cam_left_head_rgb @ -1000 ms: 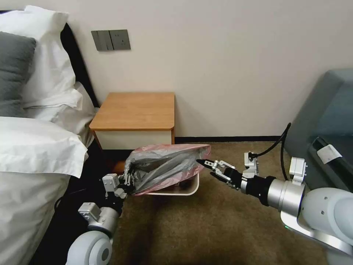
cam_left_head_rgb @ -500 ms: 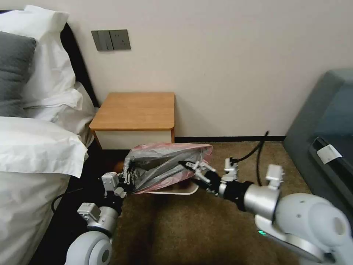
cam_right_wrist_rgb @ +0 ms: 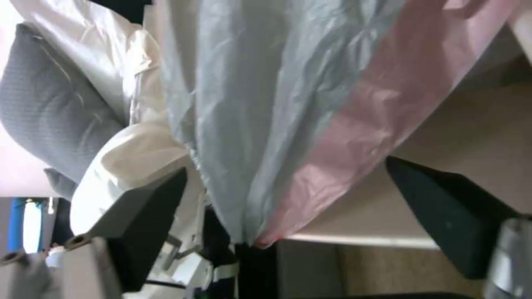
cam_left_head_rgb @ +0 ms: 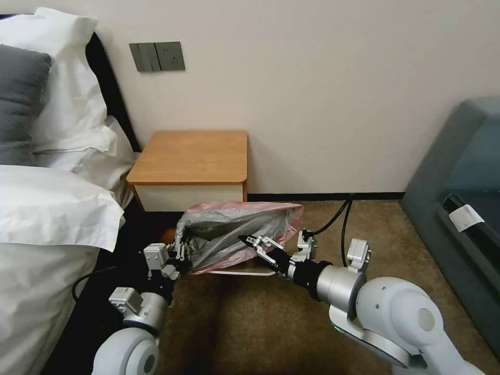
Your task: Pick up the garbage bag from the table and place it over the trash can.
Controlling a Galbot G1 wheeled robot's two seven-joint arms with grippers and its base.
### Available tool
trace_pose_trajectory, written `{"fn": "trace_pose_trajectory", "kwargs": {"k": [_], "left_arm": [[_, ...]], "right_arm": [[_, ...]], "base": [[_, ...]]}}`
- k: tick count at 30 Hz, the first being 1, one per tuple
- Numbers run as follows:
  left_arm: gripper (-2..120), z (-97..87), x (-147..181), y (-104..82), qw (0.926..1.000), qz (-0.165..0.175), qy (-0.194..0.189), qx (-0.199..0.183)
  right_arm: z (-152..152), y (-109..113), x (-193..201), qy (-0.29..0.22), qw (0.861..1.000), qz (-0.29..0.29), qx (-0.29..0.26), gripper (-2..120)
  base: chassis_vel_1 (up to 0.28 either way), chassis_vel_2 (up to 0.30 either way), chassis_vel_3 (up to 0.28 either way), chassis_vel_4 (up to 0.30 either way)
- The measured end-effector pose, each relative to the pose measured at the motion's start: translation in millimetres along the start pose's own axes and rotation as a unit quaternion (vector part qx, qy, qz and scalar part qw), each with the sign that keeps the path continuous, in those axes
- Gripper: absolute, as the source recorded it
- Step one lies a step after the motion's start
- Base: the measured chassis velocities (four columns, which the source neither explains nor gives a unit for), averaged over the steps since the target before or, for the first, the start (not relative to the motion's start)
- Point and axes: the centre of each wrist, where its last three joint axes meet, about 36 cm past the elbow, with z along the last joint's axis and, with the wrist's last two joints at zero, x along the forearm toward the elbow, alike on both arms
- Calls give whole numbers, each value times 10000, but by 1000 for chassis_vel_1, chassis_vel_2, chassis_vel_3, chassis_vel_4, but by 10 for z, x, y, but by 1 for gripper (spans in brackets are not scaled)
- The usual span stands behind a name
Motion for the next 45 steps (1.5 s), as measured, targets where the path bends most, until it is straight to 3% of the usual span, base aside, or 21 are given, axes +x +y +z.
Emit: {"fn": "trace_pose_trajectory", "kwargs": {"k": [1,2,6,23,35,45], "left_arm": [[7,-10,1,-5,10000,11,-9,10],[7,-10,1,-5,10000,11,-9,10],[7,-16,0,-3,10000,9,-2,26],[7,-3,-21,5,10000,-20,-6,55],[7,39,-79,44,10000,-58,14,46],[7,18,-114,62,9999,-85,-34,68]], "right_arm": [[14,-38,-48,-78,9999,-4,110,80],[14,-38,-48,-78,9999,-4,110,80],[21,-70,-68,-176,9995,-28,249,58],[35,-66,19,-231,9991,-65,335,0],[162,24,189,-78,9995,-63,284,0],[268,97,297,407,9987,305,-4,0]], "base": [[0,0,0,0],[0,0,0,0],[0,0,0,0],[0,0,0,0],[0,0,0,0],[0,0,0,0]]}}
